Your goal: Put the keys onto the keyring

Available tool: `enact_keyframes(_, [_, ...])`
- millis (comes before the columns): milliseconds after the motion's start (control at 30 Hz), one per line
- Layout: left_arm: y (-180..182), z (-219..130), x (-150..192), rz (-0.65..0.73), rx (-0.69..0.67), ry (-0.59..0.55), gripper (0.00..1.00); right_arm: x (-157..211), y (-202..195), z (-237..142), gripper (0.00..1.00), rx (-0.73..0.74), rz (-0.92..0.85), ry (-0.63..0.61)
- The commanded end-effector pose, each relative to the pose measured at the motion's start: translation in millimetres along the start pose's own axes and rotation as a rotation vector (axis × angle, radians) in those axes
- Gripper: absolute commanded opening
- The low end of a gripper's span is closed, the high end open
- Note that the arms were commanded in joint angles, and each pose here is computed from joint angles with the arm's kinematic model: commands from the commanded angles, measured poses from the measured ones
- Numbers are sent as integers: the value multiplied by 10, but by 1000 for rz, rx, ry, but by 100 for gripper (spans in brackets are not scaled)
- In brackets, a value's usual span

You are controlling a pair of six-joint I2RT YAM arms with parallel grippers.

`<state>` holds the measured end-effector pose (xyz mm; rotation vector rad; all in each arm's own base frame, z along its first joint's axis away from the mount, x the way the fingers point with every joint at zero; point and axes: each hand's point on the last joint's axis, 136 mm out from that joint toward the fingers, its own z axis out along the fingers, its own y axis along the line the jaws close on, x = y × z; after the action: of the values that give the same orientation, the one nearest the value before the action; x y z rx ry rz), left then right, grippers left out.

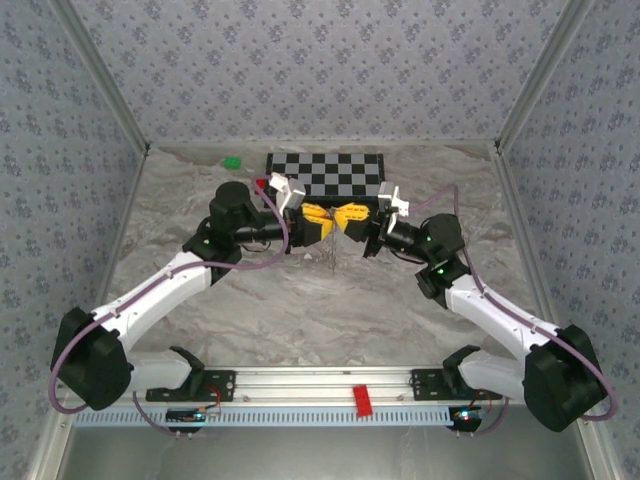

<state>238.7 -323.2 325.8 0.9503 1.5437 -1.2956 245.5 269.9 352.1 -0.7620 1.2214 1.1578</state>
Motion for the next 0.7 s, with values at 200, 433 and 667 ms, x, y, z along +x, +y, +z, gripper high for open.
enact_keyframes(200, [-190,47,-47,62,74,15,6,-300,46,7,0,-16,-46,-91])
enact_keyframes(433, [-305,94,74,66,122,64,6,-316,27,-1,0,-5,-52,-101])
enact_keyframes(667, [-281,82,33,72,89,69,32,-277,20,-8,0,-4,-44,-91])
